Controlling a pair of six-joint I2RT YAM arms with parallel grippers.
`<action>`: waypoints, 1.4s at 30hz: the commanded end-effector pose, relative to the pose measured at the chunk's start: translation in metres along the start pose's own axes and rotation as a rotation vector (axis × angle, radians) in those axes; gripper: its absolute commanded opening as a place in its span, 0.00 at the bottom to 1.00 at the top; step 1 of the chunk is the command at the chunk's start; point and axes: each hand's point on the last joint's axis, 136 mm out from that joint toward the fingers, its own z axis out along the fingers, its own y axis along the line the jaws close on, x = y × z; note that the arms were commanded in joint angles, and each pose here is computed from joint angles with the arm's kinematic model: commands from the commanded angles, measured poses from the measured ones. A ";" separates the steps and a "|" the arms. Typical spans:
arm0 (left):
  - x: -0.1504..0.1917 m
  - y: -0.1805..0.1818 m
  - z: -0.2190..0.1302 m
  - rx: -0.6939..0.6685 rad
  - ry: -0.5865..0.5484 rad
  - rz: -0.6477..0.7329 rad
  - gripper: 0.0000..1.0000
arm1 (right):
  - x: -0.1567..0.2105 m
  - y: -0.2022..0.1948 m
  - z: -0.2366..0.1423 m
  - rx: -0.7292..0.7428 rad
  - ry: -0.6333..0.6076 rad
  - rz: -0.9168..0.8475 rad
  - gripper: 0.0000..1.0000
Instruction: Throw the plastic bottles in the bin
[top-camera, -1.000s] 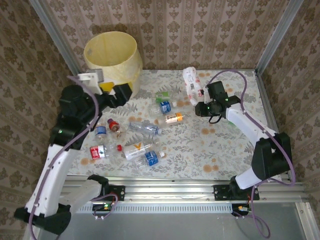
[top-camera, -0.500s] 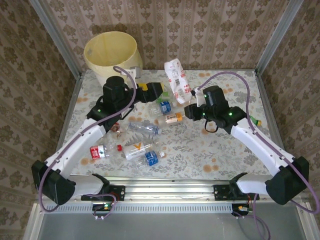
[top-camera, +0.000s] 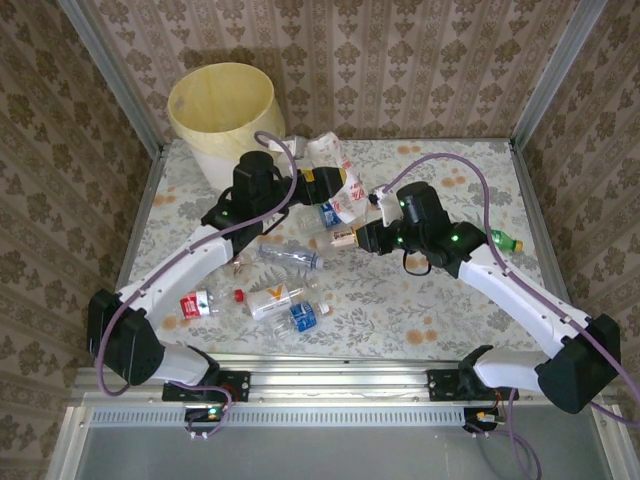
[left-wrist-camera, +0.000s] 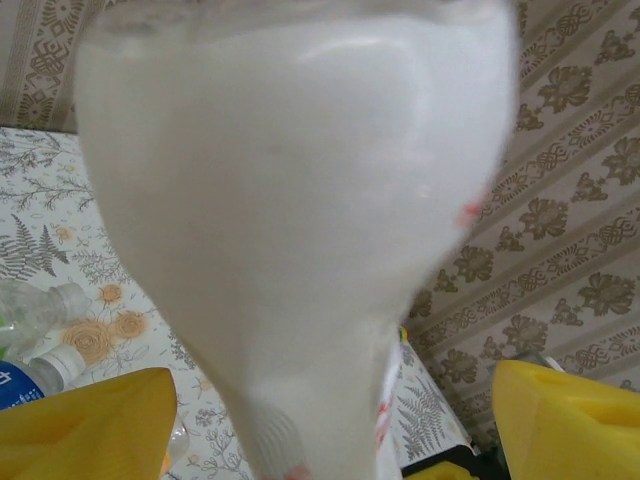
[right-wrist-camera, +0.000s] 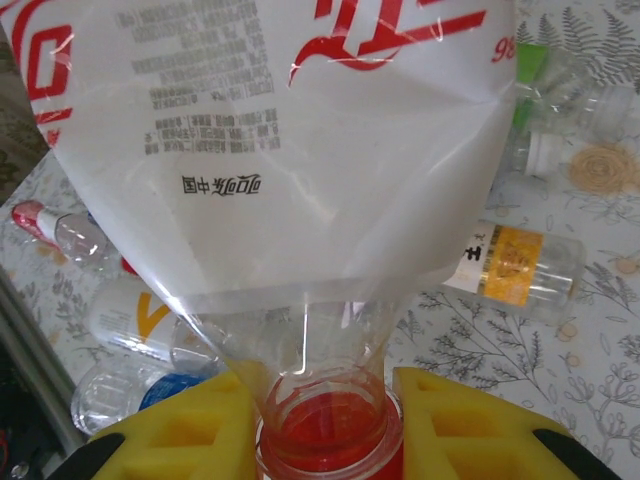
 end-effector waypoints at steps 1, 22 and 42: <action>-0.012 -0.013 -0.001 0.039 -0.026 0.023 0.79 | -0.006 0.015 -0.010 -0.061 -0.041 -0.030 0.26; -0.018 -0.011 -0.006 0.063 -0.045 0.030 0.39 | 0.013 0.016 0.007 -0.093 0.037 -0.023 0.27; -0.025 -0.020 -0.024 0.077 -0.069 0.095 0.14 | 0.013 0.023 -0.001 -0.123 0.027 -0.028 0.67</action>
